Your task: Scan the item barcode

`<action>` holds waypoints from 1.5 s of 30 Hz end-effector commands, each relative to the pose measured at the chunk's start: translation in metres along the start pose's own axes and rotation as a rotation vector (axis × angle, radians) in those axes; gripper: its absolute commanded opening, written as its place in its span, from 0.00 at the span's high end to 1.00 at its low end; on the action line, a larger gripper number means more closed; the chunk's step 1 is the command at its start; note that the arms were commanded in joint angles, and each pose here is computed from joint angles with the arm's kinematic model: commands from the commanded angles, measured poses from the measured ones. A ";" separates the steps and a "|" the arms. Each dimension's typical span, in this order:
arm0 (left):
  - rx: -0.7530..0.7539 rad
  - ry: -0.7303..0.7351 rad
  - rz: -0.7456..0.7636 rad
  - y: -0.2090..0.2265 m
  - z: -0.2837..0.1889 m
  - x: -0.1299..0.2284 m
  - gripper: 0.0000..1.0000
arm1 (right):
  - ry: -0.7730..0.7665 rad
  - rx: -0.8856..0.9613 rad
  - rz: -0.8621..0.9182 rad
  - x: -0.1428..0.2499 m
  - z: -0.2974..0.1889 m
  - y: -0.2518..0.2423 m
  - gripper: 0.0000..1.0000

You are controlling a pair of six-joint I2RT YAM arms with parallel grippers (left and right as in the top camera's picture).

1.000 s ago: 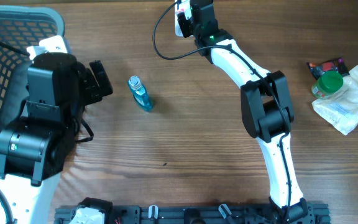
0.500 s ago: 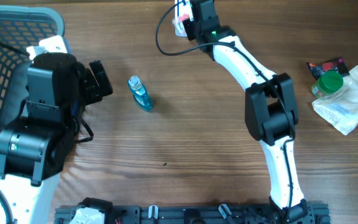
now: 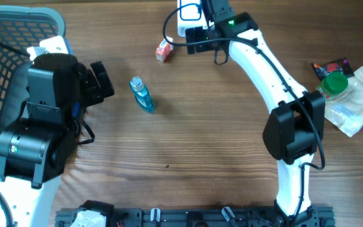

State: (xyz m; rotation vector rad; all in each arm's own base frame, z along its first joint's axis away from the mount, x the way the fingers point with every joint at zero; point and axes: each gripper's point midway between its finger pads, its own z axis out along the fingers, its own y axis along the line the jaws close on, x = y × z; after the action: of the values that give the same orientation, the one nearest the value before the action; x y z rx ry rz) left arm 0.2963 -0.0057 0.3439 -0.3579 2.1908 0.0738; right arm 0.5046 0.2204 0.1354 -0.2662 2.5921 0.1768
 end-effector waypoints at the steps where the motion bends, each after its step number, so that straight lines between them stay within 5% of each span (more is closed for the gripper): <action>1: -0.017 -0.019 0.005 0.004 -0.002 -0.006 0.00 | 0.009 -0.144 -0.046 0.013 -0.004 0.072 0.00; 3: -0.017 -0.020 0.005 0.004 -0.003 -0.006 0.00 | -0.046 -0.100 -0.136 0.013 0.005 0.099 0.00; 8: -0.017 -0.020 0.005 0.004 -0.003 -0.006 0.00 | -0.083 -0.063 0.150 0.014 0.033 0.114 0.00; 26: -0.017 -0.019 0.005 0.004 -0.002 -0.006 0.00 | -0.187 -0.044 0.426 0.026 0.149 0.115 0.01; 29: -0.017 -0.019 0.005 0.004 -0.002 -0.006 0.00 | -0.204 -0.055 0.430 0.025 0.157 0.117 0.11; 33: -0.017 -0.020 0.005 0.004 -0.003 -0.006 0.00 | -0.234 -0.024 0.435 0.023 0.161 0.110 0.48; 35: -0.017 -0.020 0.005 0.004 -0.003 -0.006 0.00 | -0.244 -0.006 0.437 0.022 0.160 0.107 0.57; 40: -0.017 -0.020 0.005 0.004 -0.003 -0.006 0.00 | -0.226 0.024 0.422 0.022 0.148 0.101 0.65; 45: -0.017 -0.020 0.005 0.004 -0.003 -0.006 0.00 | -0.317 0.112 0.362 -0.023 0.058 0.078 0.70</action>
State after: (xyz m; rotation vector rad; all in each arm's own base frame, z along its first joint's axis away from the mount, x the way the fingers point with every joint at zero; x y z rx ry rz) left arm 0.2963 -0.0056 0.3439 -0.3581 2.1907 0.0742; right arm 0.5258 0.3302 0.0156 0.2713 2.4364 0.2373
